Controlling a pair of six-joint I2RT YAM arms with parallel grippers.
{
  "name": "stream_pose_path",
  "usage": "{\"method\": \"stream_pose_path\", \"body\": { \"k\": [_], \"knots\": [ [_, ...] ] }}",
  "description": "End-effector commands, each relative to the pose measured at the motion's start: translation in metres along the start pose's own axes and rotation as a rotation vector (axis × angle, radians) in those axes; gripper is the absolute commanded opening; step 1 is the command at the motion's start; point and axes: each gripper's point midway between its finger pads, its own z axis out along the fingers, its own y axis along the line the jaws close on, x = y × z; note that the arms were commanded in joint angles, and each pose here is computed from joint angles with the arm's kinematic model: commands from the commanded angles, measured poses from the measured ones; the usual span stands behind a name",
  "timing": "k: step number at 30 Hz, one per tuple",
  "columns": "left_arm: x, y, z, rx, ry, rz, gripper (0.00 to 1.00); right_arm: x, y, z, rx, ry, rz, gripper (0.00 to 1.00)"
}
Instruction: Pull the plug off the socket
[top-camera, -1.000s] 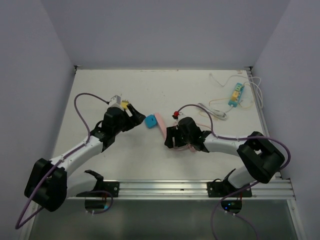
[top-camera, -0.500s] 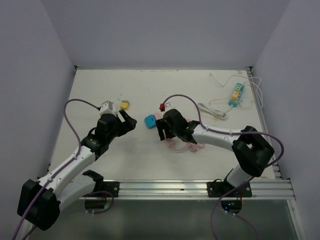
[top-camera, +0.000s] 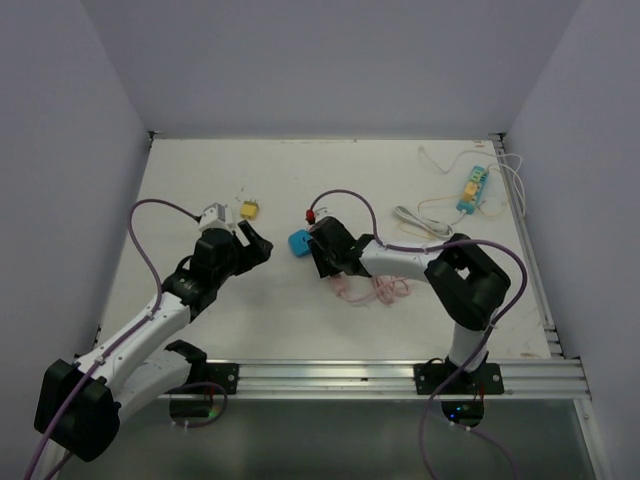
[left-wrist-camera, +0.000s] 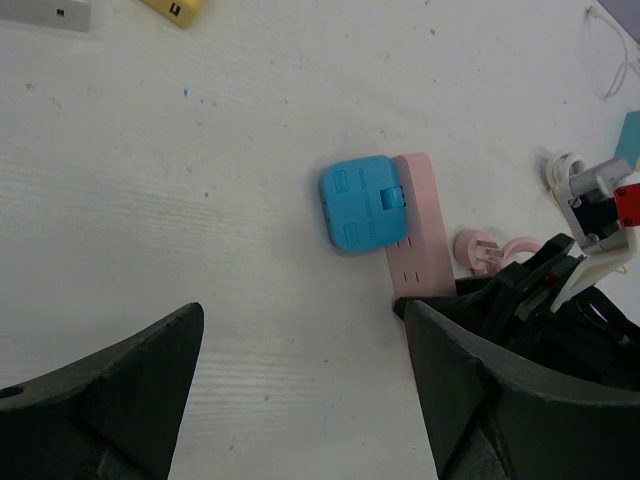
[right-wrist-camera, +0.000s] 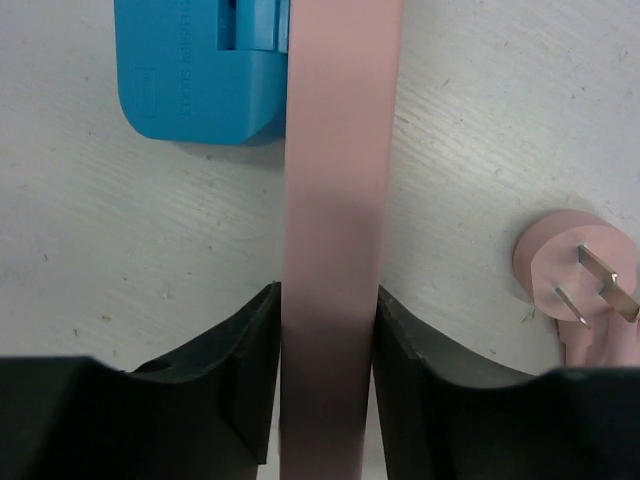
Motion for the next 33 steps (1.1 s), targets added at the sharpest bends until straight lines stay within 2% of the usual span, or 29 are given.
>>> {"method": "stream_pose_path", "body": {
  "k": [1,2,5,6,13,17,23,27,33],
  "knots": [
    [-0.001,0.0,0.0,0.005,-0.001,0.025,0.85,-0.006,-0.003,0.0,0.025,-0.023,0.014,0.4],
    [-0.001,-0.001,0.001,0.008,0.0,0.023,0.85,-0.005,-0.003,0.0,0.025,-0.023,0.015,0.38],
    [0.002,-0.005,0.003,0.027,0.017,0.017,0.85,0.001,-0.004,-0.001,0.021,-0.017,0.019,0.14],
    [0.003,-0.009,0.003,0.045,0.024,0.011,0.85,-0.001,-0.004,-0.002,0.017,-0.028,0.026,0.01],
    [0.014,-0.023,0.011,0.103,0.088,-0.022,0.85,0.011,0.013,-0.018,-0.135,-0.037,0.084,0.0],
    [0.016,-0.025,0.016,0.111,0.096,-0.043,0.85,0.016,0.016,-0.023,-0.223,-0.047,0.195,0.0],
    [0.023,-0.035,0.024,0.165,0.118,-0.085,0.85,0.02,0.028,-0.03,-0.366,-0.056,0.271,0.0],
    [0.038,-0.042,0.036,0.199,0.182,-0.116,0.84,0.028,0.033,-0.027,-0.426,-0.044,0.32,0.0],
    [0.045,-0.048,0.052,0.215,0.216,-0.152,0.82,0.034,0.037,-0.022,-0.469,-0.029,0.354,0.0]
  ]
}}
